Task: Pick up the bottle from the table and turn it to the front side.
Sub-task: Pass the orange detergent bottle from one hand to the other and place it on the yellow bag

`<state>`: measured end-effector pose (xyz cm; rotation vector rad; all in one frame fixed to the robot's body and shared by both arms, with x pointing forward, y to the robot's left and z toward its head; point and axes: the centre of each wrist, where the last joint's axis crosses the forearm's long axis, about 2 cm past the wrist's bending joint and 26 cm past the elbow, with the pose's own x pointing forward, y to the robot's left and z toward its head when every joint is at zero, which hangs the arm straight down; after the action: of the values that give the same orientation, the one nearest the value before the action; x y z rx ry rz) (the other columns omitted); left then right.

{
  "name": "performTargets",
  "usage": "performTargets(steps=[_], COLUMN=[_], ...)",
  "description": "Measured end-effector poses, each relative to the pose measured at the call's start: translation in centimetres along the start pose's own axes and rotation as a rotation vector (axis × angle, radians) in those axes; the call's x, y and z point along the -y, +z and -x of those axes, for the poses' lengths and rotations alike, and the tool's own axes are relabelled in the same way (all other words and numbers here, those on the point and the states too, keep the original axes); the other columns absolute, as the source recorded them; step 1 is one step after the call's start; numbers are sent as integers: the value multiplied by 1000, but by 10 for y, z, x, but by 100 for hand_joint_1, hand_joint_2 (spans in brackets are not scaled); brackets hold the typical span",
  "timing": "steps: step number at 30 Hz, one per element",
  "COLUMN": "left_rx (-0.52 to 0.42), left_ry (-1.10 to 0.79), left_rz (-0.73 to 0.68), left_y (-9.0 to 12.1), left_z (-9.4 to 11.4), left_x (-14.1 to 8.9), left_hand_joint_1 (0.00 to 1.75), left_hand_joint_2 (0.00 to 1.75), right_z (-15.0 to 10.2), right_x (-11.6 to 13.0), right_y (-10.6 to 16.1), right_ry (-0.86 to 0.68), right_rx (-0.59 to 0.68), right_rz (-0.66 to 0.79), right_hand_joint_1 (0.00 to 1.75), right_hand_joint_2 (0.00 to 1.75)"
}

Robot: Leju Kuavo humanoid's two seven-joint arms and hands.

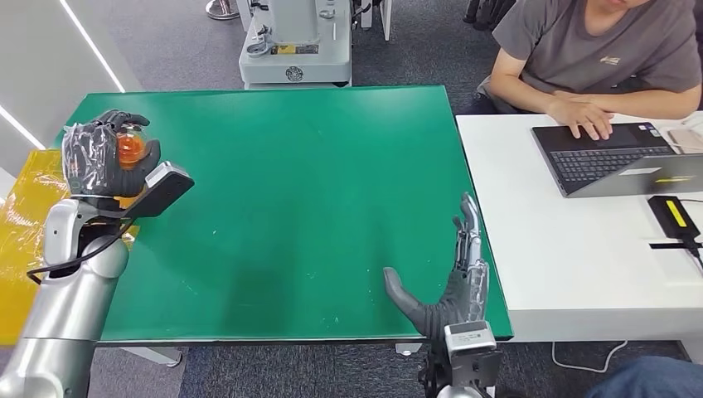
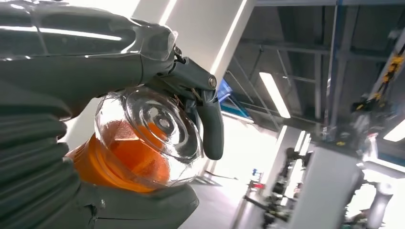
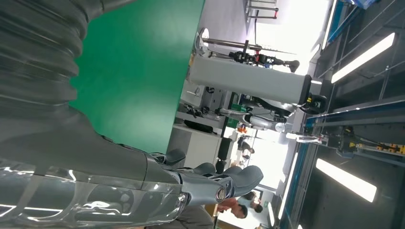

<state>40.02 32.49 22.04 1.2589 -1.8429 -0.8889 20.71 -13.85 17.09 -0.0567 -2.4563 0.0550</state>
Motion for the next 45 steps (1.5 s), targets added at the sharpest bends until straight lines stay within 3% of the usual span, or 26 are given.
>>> performTargets(steps=[8, 14, 23, 34, 40, 45], left_rx=[-9, -4, 29, -11, 64, 80], left_ry=[-414, -573, -614, -580, -612, -623], left_rz=[109, 202, 446, 704, 918, 984], left_y=[1, -10, -22, 1, 21, 30], left_z=[43, 70, 87, 101, 117, 123], left_x=[-13, -21, -5, 26, 31, 34], left_hand_joint_1=[175, 175, 175, 175, 175, 175], left_hand_joint_2=[175, 175, 175, 175, 175, 175], right_z=[-1, 1, 2, 4, 5, 5], right_x=[1, 2, 2, 3, 4, 4], right_y=[2, 2, -4, -6, -7, -7], right_ry=[-26, -34, -27, -24, -32, -31], right_rx=[-2, 4, 25, 27, 24, 25], right_rz=[-40, -54, -60, -57, -48, -48], right_hand_joint_1=[0, 0, 0, 0, 0, 0], right_hand_joint_2=[175, 175, 175, 175, 175, 175])
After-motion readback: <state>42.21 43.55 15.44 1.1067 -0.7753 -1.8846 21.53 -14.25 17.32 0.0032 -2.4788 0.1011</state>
